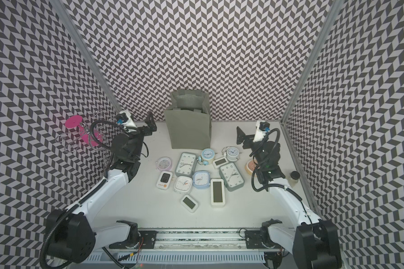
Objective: Put the alarm clock into the canvas bag
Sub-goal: Pick up the alarm from the center of the board.
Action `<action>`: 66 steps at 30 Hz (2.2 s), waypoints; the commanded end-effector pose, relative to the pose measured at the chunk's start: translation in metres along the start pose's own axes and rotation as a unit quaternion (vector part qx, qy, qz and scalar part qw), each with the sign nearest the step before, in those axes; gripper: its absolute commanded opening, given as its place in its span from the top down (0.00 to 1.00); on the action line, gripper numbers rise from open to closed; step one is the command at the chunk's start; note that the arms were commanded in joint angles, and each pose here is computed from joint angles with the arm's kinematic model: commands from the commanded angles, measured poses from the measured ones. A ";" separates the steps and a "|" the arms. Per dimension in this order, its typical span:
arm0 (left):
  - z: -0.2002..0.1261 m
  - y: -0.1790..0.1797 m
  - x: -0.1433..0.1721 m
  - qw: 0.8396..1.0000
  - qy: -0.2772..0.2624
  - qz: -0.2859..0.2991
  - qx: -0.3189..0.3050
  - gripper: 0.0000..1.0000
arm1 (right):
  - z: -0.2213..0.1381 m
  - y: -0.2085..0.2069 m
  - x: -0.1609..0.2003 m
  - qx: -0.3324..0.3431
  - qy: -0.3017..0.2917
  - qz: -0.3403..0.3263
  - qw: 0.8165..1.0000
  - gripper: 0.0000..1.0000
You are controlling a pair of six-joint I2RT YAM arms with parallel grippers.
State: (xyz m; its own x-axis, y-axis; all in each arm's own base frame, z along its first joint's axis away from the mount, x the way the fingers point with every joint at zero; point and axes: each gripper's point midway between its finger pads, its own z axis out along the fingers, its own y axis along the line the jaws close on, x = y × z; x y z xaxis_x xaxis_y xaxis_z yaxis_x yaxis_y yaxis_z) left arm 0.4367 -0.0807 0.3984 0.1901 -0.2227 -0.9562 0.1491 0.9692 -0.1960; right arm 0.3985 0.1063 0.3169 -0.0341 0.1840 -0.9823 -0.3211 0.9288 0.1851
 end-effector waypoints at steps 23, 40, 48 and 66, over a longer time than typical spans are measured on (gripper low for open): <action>-0.001 -0.109 0.097 0.926 0.245 0.070 0.279 0.05 | 0.059 -0.037 0.194 0.104 0.366 0.008 0.925 0.01; -0.031 -0.148 0.110 0.876 0.282 0.094 0.380 0.09 | 0.059 -0.046 0.231 0.112 0.419 -0.012 0.901 0.00; -0.036 -0.158 0.115 0.868 0.289 0.102 0.391 0.10 | 0.055 -0.055 0.244 0.124 0.435 -0.031 0.891 0.01; -0.034 -0.162 0.125 0.866 0.296 0.102 0.391 0.09 | 0.052 -0.069 0.260 0.149 0.446 -0.034 0.882 0.11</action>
State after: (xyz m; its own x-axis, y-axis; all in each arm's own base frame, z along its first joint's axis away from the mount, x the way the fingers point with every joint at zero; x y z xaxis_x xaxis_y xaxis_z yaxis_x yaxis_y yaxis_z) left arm 0.4023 -0.2572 0.2951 -0.2315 0.2592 -0.9377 0.8158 0.5769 -0.0419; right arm 0.4636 0.1174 0.0605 -0.7849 -0.0793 -0.6146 -0.1200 0.9924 0.0253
